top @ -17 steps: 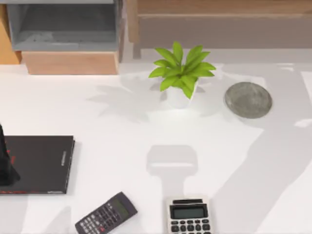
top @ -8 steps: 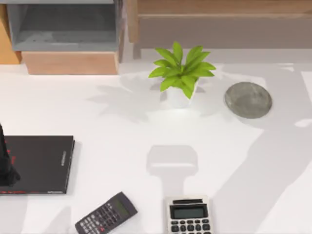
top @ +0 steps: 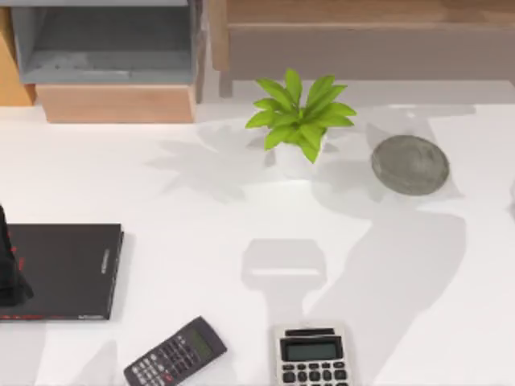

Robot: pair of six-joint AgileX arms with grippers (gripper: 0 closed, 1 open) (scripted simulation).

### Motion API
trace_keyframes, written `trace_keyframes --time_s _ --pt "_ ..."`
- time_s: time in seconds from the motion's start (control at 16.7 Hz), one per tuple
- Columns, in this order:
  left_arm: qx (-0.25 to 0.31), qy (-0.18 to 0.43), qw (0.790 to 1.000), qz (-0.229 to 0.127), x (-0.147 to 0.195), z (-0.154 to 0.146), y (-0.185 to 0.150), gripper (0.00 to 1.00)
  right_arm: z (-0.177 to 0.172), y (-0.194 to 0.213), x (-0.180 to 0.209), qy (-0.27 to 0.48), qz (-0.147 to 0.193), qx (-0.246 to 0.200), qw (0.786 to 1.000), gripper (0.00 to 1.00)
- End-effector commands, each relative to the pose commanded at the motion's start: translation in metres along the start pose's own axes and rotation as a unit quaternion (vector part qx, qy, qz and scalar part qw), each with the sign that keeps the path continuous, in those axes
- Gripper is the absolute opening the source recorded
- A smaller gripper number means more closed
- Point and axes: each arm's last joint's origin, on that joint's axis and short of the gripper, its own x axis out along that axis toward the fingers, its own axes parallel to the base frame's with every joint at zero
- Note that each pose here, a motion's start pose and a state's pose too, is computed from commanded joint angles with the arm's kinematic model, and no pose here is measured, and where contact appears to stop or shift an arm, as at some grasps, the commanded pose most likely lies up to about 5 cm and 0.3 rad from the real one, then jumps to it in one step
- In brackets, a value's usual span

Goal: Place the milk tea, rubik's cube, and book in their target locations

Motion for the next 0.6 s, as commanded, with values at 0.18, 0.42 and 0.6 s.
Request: trace_keyframes --time_s 0.18,0.42,0.6 --pt "0.000 0.000 1.000 0.000 0.000 0.000 0.000 1.00 0.004 0.006 -0.016 0.002 0.003 0.006 1.000 0.00" --pt "0.000 0.000 1.000 0.000 0.000 0.000 0.000 1.00 0.007 -0.036 -0.060 0.006 -0.046 -0.023 0.999 0.00" --pt "0.000 0.000 1.000 0.000 0.000 0.000 0.000 1.00 0.008 -0.055 -0.082 0.006 -0.070 -0.042 0.997 0.00"
